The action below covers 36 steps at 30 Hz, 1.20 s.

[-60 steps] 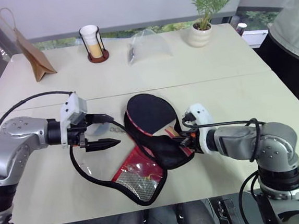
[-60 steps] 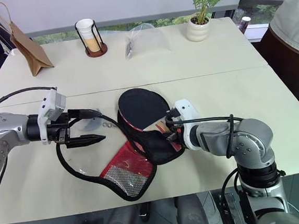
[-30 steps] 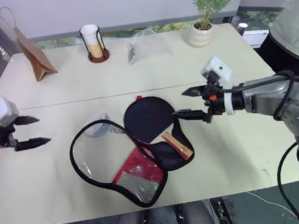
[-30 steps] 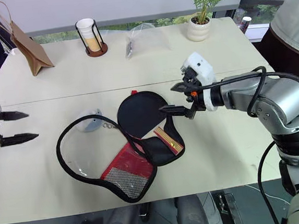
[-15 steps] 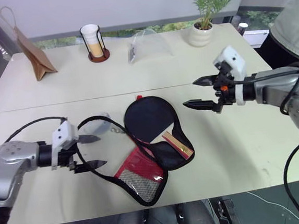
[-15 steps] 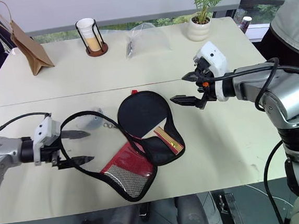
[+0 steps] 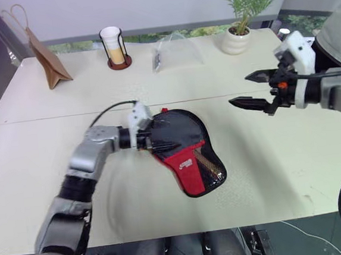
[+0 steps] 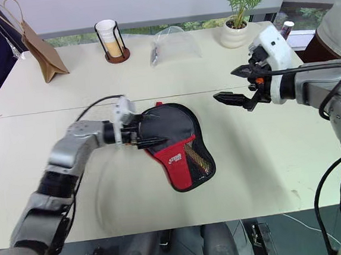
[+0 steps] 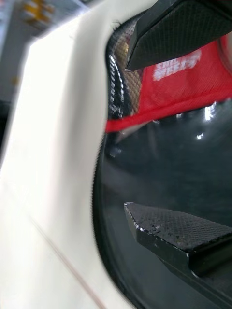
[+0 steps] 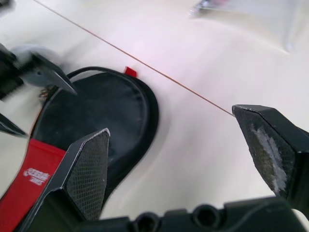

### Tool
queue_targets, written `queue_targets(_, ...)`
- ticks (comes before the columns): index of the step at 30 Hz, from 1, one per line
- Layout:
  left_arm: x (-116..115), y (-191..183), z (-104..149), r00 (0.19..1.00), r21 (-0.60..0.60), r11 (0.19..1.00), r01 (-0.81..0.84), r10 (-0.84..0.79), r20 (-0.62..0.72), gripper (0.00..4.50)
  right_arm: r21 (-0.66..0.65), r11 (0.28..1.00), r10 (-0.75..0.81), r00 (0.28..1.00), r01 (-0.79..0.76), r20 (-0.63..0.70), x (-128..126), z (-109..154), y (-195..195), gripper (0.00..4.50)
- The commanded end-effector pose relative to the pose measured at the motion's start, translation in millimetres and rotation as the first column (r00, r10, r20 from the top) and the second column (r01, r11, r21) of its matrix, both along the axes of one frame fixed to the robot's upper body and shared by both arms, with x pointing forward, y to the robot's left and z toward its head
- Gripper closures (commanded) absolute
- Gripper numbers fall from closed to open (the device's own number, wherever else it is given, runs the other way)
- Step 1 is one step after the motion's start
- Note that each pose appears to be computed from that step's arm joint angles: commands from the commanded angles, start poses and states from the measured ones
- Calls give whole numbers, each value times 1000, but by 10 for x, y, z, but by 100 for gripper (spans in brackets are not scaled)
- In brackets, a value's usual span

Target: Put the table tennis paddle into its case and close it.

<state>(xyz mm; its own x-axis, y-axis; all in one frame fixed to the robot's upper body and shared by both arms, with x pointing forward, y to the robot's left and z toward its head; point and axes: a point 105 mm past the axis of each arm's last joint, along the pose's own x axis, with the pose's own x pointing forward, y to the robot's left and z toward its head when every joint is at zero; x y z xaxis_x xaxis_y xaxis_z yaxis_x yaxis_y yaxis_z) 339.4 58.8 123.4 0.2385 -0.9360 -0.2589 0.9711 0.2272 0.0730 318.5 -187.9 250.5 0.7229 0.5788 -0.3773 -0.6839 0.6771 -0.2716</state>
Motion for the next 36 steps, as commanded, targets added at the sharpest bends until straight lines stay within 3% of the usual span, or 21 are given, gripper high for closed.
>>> queue_targets(1,58,-62,-236,998,139,990,20,-28,56,0,-16,1000,-15,1000,15,22,-76,43,-32,4)
queue_targets(3,64,-64,-337,997,186,982,32,-45,65,0,-26,1000,-6,1000,6,-14,-113,-59,-22,4)
queue_targets(6,58,-48,-286,995,184,982,52,-68,77,0,-46,999,17,998,-19,-59,-161,-201,1,4)
queue_targets(12,86,32,154,990,50,998,27,-33,134,0,-18,990,137,986,-139,-91,-220,-272,242,4)
queue_targets(19,-88,430,642,991,-80,996,-28,38,131,0,51,960,279,949,-275,-150,-185,-528,623,4)
queue_targets(26,-203,788,710,981,-43,990,-135,140,137,0,107,975,219,913,-194,-345,-45,-949,625,4)
queue_targets(36,-454,985,775,973,-17,982,-189,190,134,0,182,981,165,804,-72,-571,-90,-1339,611,4)
